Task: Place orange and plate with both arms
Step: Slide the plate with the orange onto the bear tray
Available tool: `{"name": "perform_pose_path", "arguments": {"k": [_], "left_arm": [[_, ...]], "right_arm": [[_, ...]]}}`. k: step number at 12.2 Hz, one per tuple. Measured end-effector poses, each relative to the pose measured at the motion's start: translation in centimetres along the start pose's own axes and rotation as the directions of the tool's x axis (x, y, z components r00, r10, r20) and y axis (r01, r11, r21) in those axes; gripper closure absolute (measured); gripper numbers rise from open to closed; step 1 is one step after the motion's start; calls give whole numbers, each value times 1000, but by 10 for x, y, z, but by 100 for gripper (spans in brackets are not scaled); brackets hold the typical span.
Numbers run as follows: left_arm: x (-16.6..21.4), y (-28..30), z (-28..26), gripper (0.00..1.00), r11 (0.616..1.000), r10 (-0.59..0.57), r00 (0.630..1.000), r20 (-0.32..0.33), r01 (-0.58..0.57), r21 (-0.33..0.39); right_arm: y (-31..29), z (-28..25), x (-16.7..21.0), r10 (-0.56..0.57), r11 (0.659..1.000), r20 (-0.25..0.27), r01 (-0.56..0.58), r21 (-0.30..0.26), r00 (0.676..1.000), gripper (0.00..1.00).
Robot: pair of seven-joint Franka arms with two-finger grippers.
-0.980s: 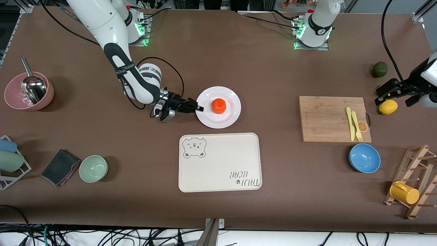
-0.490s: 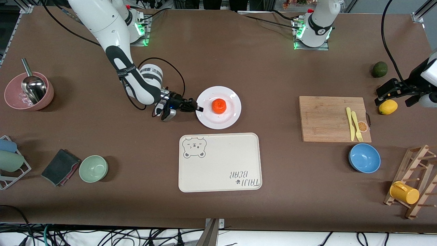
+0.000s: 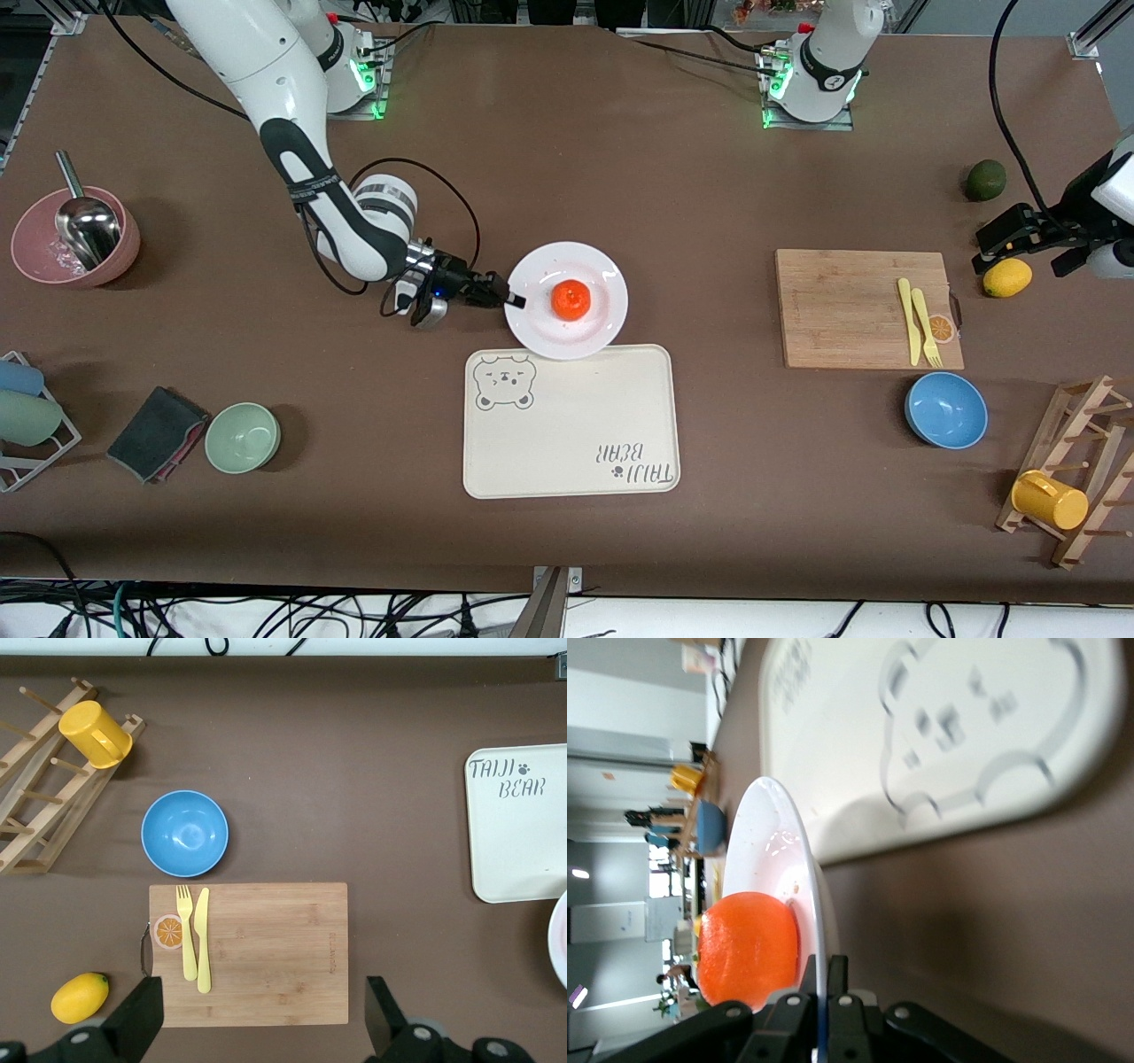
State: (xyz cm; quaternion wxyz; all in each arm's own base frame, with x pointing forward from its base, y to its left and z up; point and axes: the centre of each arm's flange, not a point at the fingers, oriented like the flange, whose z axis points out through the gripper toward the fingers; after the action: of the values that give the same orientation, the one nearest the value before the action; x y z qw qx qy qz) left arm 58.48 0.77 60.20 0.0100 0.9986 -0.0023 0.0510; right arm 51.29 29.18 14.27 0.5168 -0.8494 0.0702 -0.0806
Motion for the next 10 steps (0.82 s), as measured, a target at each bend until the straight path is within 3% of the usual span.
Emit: {"name": "perform_pose_path", "arguments": {"k": [3,6,10], "left_arm": [[0,0,0,0,1000,0,1000,0,0,0],[0,1,0,0,1000,2,1000,1,-2,0],[0,2,1,0,1000,3,1000,1,-3,0]], "right_arm": [[-46,-1,60,24,999,-34,-22,48,999,96],[-66,6,121,76,997,-16,-76,-3,997,96],[-50,28,149,92,994,-17,-93,-65,996,96]]}}
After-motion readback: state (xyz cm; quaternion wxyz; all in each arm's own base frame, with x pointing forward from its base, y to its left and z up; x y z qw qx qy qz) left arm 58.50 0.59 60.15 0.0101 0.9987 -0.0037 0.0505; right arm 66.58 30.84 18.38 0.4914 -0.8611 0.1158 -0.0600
